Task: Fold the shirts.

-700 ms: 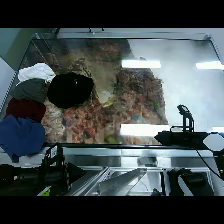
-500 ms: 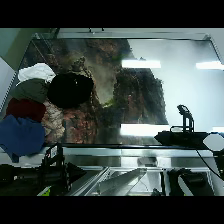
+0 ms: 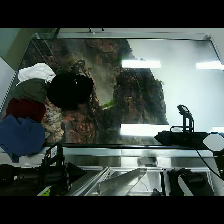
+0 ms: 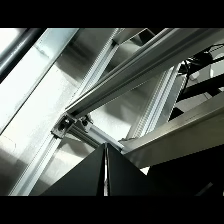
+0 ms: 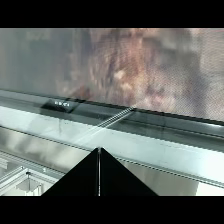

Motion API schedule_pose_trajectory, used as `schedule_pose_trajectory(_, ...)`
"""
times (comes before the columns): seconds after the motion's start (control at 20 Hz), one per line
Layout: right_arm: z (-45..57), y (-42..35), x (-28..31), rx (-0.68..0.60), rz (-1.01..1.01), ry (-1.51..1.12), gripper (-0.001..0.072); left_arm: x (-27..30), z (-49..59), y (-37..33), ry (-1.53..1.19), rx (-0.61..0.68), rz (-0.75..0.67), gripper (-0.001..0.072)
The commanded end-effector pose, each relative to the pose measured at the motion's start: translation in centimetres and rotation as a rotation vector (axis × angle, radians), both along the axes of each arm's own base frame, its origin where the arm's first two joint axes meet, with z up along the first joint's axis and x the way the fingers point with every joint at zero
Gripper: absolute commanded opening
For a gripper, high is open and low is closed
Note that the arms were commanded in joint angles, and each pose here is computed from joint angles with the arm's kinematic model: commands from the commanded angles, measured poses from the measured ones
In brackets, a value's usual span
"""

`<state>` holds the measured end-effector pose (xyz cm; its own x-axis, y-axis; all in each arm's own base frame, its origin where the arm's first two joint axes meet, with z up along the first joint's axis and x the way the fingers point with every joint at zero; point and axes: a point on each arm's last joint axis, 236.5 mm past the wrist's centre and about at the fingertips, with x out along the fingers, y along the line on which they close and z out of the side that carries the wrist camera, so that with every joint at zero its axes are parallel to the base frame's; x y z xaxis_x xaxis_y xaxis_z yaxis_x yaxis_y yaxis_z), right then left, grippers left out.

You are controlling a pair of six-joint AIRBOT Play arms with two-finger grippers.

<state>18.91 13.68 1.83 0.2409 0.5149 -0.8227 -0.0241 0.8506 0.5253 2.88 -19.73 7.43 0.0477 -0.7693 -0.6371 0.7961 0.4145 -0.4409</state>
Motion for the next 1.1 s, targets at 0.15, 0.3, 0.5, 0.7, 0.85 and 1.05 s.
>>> schedule_pose_trajectory(0.15,0.1,0.0,0.2,0.001,-0.005,-0.009,0.0018,1.6,1.4,-0.9,-0.046,-0.071,0.051,0.0013)
schedule_pose_trajectory(0.3,0.3,0.0,1.0,0.004,-0.022,-0.036,0.0018,4.2,3.9,-2.0,-0.121,-0.182,0.133,0.0013)
schedule_pose_trajectory(0.5,0.8,0.0,2.3,0.017,-0.053,-0.087,0.0018,7.6,6.8,-2.2,-0.133,-0.313,0.304,0.0013)
schedule_pose_trajectory(0.7,2.0,0.0,4.8,0.032,-0.081,-0.204,0.0018,15.6,3.5,6.1,-0.21,-0.094,0.782,0.0068)
schedule_pose_trajectory(0.85,2.5,-0.5,6.7,0.008,-0.08,-0.295,0.0026,20.4,3.6,13.9,-0.34,0.077,1.098,0.0683)
schedule_pose_trajectory(1.05,1.7,-1.3,10.0,-0.011,-0.142,-0.333,0.0366,25.7,2.7,21.8,-0.311,0.401,1.32,0.0599)
